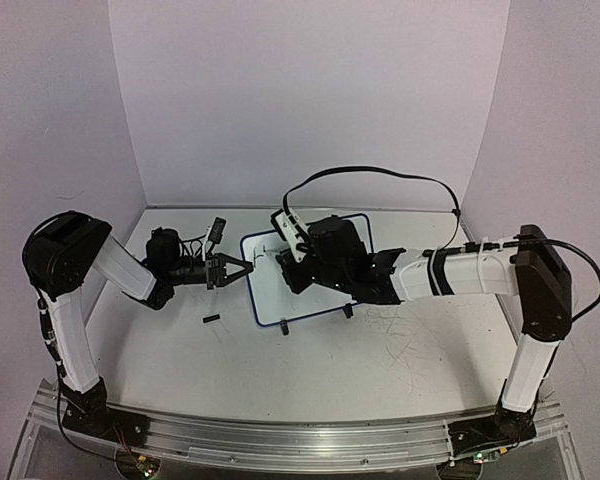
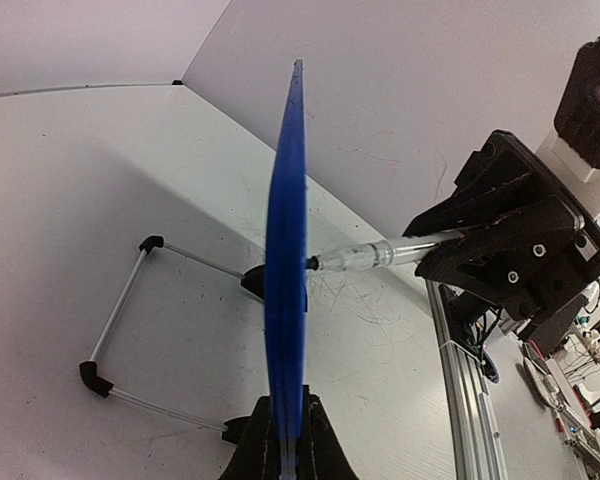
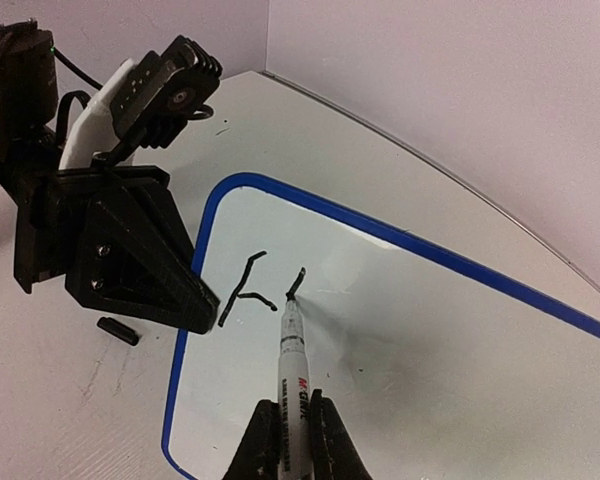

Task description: Write a sentence on the whiteboard

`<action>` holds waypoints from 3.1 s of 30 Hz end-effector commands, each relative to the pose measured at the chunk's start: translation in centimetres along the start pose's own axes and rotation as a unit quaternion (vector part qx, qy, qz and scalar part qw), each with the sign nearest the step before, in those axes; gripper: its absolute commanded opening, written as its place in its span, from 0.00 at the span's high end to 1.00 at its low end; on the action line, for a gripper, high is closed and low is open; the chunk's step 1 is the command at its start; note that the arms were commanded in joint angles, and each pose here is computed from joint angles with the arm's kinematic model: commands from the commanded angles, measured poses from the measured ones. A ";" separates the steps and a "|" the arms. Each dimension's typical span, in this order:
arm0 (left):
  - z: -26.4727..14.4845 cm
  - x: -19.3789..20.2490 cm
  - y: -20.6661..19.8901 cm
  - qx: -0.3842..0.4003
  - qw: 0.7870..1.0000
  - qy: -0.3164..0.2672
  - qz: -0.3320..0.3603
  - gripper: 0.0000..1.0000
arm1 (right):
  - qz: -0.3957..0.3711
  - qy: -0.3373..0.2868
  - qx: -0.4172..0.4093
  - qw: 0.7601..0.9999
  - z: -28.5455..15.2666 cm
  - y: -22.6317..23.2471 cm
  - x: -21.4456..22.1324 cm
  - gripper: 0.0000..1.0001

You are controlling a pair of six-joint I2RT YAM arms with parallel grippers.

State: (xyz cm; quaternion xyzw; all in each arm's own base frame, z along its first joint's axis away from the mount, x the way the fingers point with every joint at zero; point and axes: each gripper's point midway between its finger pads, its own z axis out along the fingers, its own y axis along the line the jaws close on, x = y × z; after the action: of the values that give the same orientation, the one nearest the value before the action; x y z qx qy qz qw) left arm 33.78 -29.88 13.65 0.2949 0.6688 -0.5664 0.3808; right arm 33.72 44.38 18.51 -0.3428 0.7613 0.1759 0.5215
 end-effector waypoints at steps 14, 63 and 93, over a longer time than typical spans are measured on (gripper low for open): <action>0.5 1.3 0.2 -0.010 1.000 0.022 -0.002 1.00 | 0.010 0.017 -0.008 1.000 0.3 1.0 1.4 1.00; 0.6 1.3 0.2 -0.009 1.000 0.024 -0.003 1.00 | 0.002 0.013 0.022 1.000 0.7 0.5 0.9 1.00; 0.6 1.4 0.2 -0.012 1.000 0.024 -0.002 1.00 | -0.014 -0.072 0.040 0.996 -4.0 -1.5 -6.1 1.00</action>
State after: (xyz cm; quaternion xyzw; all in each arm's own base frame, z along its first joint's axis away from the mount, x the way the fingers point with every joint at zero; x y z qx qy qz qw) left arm 33.79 -29.91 13.68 0.2974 0.6704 -0.5637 0.3799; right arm 33.94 44.42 19.57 -0.3277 0.7626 0.1475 0.5380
